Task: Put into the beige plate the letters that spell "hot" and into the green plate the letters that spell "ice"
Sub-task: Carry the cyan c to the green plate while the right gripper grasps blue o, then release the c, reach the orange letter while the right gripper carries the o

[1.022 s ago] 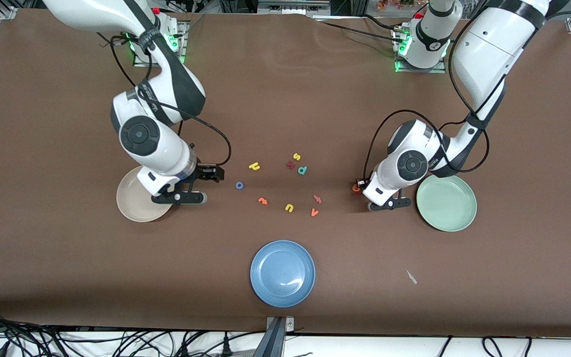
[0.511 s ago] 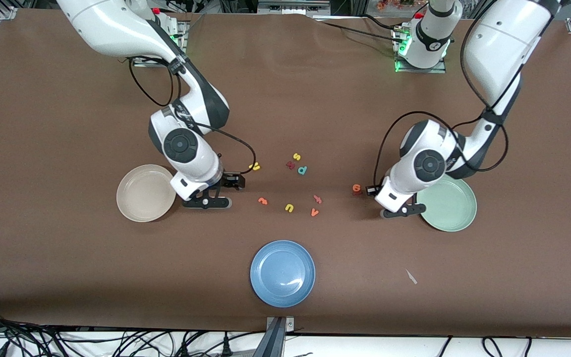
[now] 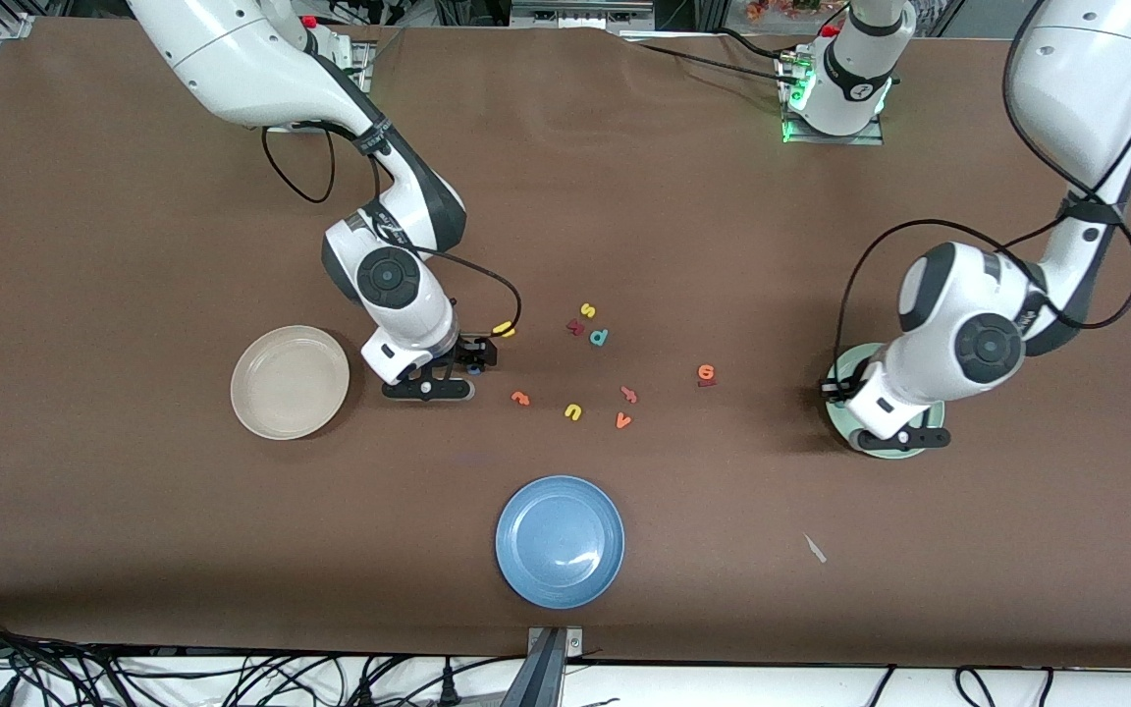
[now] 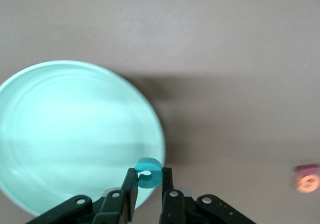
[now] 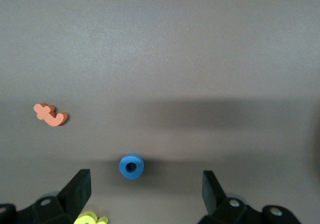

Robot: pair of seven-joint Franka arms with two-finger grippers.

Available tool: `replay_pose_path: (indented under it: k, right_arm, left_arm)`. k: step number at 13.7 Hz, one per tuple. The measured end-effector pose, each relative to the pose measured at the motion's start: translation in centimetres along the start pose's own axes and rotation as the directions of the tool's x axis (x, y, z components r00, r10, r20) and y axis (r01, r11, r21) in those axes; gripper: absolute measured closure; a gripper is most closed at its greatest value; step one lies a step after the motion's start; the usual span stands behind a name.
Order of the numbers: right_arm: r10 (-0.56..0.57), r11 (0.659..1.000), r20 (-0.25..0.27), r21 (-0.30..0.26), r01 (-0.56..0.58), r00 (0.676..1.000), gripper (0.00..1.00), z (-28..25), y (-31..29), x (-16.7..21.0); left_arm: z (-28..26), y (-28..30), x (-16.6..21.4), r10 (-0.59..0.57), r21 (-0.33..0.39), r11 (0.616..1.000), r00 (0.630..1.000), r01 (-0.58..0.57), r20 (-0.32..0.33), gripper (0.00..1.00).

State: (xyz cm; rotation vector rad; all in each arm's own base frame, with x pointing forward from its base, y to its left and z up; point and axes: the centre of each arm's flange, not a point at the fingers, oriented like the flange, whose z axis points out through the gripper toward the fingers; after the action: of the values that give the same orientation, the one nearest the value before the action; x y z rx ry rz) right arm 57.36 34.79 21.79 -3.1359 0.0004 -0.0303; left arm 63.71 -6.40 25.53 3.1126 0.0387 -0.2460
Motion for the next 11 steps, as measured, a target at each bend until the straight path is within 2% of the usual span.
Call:
replay_pose_path:
  k: [5, 6, 11]
  right_arm:
    - [-0.005, 1.000, -0.026, -0.015, 0.005, 1.000, 0.01, 3.0, -1.8, -1.3]
    - [-0.005, 1.000, -0.025, -0.014, 0.005, 1.000, 0.01, 3.3, -1.9, -1.4]
    - [-0.003, 1.000, -0.026, -0.011, 0.003, 1.000, 0.06, 3.5, -1.9, -1.4]
  left_arm:
    - [1.8, -3.8, 0.0, 0.104, -0.011, 0.995, 0.993, -0.104, 0.050, 0.79]
    - [2.2, -4.2, 0.0, 0.109, -0.015, 0.994, 0.992, -0.109, 0.056, 0.74]
    - [2.0, -3.8, 0.3, 0.113, -0.022, 0.993, 0.992, -0.112, 0.047, 0.26]
